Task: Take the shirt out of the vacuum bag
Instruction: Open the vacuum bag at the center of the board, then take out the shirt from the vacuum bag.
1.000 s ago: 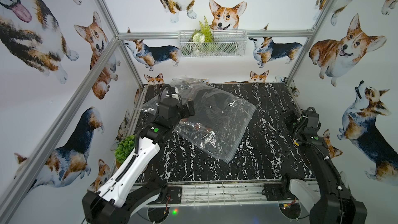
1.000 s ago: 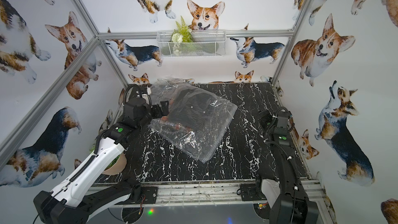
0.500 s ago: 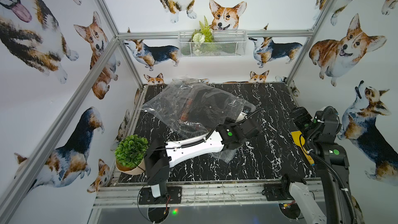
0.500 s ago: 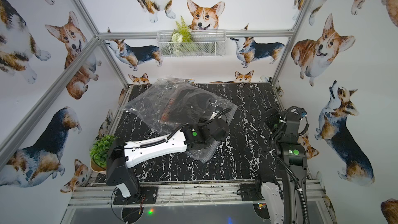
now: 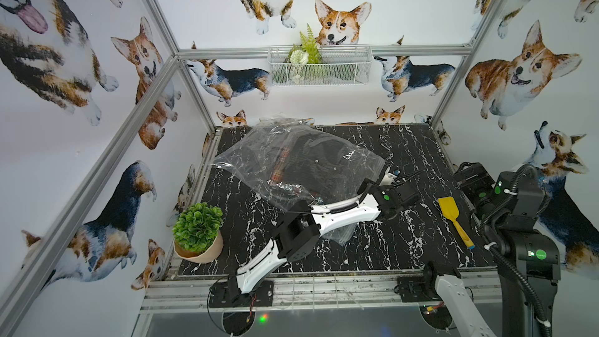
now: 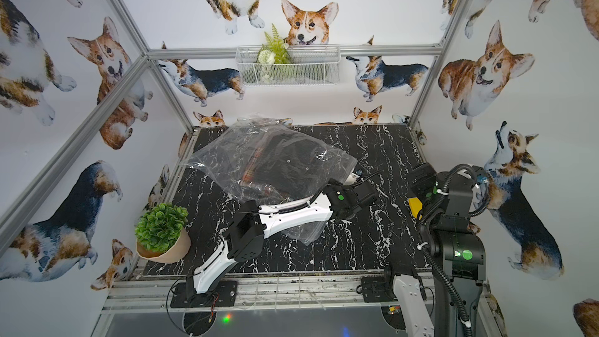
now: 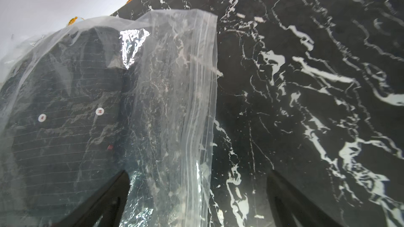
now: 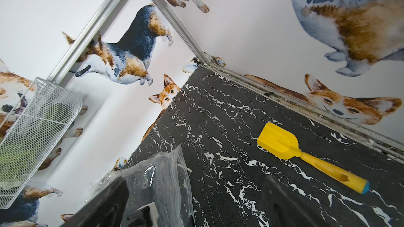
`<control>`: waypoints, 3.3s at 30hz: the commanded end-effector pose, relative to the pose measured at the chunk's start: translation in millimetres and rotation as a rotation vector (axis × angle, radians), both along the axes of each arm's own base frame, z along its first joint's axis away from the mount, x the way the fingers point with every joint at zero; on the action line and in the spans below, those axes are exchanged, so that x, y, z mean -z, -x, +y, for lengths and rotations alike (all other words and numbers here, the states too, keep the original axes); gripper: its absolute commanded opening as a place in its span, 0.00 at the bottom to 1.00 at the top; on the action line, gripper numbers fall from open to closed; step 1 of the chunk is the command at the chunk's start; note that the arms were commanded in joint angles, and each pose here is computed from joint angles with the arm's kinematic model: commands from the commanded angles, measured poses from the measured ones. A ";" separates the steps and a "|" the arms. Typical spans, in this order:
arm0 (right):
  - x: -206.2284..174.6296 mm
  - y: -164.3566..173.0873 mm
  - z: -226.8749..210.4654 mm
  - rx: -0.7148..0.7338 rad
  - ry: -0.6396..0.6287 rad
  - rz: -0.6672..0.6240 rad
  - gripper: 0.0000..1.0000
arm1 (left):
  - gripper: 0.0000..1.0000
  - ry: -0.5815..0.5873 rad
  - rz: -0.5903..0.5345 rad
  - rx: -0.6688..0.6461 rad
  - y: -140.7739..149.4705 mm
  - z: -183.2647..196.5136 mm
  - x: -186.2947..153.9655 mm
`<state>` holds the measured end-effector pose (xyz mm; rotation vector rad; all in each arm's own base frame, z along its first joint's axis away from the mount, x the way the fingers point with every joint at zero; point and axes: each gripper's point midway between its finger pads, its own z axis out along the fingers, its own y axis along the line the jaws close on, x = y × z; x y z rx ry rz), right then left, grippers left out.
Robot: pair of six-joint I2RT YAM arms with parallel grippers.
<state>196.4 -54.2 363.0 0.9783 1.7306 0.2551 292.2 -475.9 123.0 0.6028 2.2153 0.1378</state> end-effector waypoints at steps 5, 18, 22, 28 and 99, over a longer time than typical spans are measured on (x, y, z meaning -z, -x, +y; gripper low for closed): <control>3.2 17.8 -0.1 0.036 -0.050 -0.021 0.99 | 1.00 -0.134 -0.037 -0.102 -19.7 30.1 29.8; 3.8 25.8 10.8 -0.007 -0.099 -0.058 1.00 | 0.92 -0.198 -0.001 -0.129 -36.4 36.8 59.6; 5.2 26.2 15.0 -0.027 -0.112 -0.064 1.00 | 0.84 -0.217 -0.006 -0.131 -38.7 37.0 63.2; 2.9 30.5 20.9 -0.056 -0.124 -0.075 1.00 | 0.49 -0.233 0.015 -0.142 -45.4 46.3 62.3; 206.5 -83.2 317.2 -0.944 -0.476 0.265 1.00 | 0.00 0.036 -0.038 -0.114 -5.2 156.1 -195.5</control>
